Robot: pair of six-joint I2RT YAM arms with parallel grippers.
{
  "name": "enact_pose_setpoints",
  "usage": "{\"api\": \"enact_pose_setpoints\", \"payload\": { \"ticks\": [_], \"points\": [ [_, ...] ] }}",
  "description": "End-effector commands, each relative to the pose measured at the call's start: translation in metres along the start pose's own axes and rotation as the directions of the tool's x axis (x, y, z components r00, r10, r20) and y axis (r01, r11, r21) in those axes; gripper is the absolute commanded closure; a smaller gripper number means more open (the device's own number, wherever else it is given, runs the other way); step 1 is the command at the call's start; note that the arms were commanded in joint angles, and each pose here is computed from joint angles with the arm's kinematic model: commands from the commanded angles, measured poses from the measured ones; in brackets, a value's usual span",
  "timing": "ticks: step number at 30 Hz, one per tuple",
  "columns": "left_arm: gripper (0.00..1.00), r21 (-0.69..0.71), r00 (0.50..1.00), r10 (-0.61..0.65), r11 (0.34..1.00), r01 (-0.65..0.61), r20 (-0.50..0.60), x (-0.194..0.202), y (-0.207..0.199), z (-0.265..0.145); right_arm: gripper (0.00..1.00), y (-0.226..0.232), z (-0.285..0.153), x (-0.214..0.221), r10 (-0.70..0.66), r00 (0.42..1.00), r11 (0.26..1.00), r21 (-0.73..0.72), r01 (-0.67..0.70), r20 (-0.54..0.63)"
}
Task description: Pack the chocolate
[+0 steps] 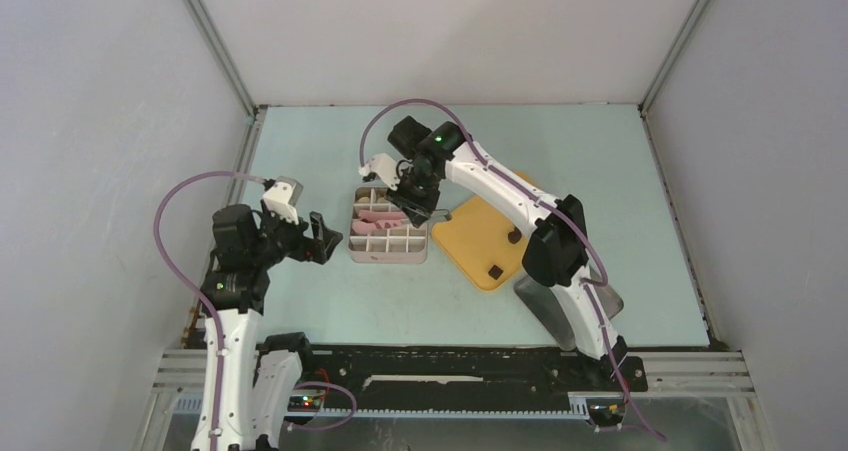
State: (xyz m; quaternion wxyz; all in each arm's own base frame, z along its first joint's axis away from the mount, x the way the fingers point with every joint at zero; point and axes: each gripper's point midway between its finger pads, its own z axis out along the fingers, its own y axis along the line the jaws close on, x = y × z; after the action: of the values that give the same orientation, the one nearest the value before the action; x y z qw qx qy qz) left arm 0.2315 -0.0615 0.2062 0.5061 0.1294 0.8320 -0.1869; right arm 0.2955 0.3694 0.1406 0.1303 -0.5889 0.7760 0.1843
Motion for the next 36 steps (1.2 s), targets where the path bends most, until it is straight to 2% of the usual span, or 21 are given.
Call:
{"api": "enact_pose_setpoints", "payload": {
  "ticks": [1,10,16,22,26,31,36],
  "points": [
    [0.11,0.007,0.999,-0.002,1.000,0.002,0.036,-0.009,-0.003,-0.003,0.78,-0.007,-0.005,-0.017,-0.004,0.999,1.000,0.031,0.002,0.053],
    [0.11,0.010,0.999,0.000,1.000,0.000,0.041,-0.008,-0.004,-0.004,0.64,-0.009,0.003,-0.021,0.003,0.999,1.000,0.030,-0.005,0.053],
    [0.11,0.014,0.999,0.000,1.000,0.000,0.043,-0.008,-0.004,-0.004,0.63,-0.004,-0.013,-0.025,-0.006,0.997,0.999,0.043,0.003,0.077],
    [0.11,0.026,0.999,-0.009,1.000,0.008,0.039,-0.008,-0.005,-0.002,0.65,0.001,-0.060,-0.013,-0.026,0.995,0.993,0.116,0.014,0.099],
    [0.11,0.040,0.999,-0.017,0.999,0.016,0.029,-0.005,-0.005,0.001,0.66,0.002,-0.093,0.021,-0.032,0.993,0.982,0.189,0.010,0.112],
    [0.11,0.069,0.999,-0.040,0.997,0.039,0.005,-0.004,-0.008,0.005,0.66,0.007,-0.110,0.106,0.032,0.999,0.963,0.267,-0.029,-0.006],
    [0.12,0.067,0.998,-0.050,0.996,0.052,-0.023,0.002,-0.004,0.010,0.67,0.020,-0.110,0.191,0.156,0.982,0.956,0.264,-0.124,-0.102]
  ]
}}
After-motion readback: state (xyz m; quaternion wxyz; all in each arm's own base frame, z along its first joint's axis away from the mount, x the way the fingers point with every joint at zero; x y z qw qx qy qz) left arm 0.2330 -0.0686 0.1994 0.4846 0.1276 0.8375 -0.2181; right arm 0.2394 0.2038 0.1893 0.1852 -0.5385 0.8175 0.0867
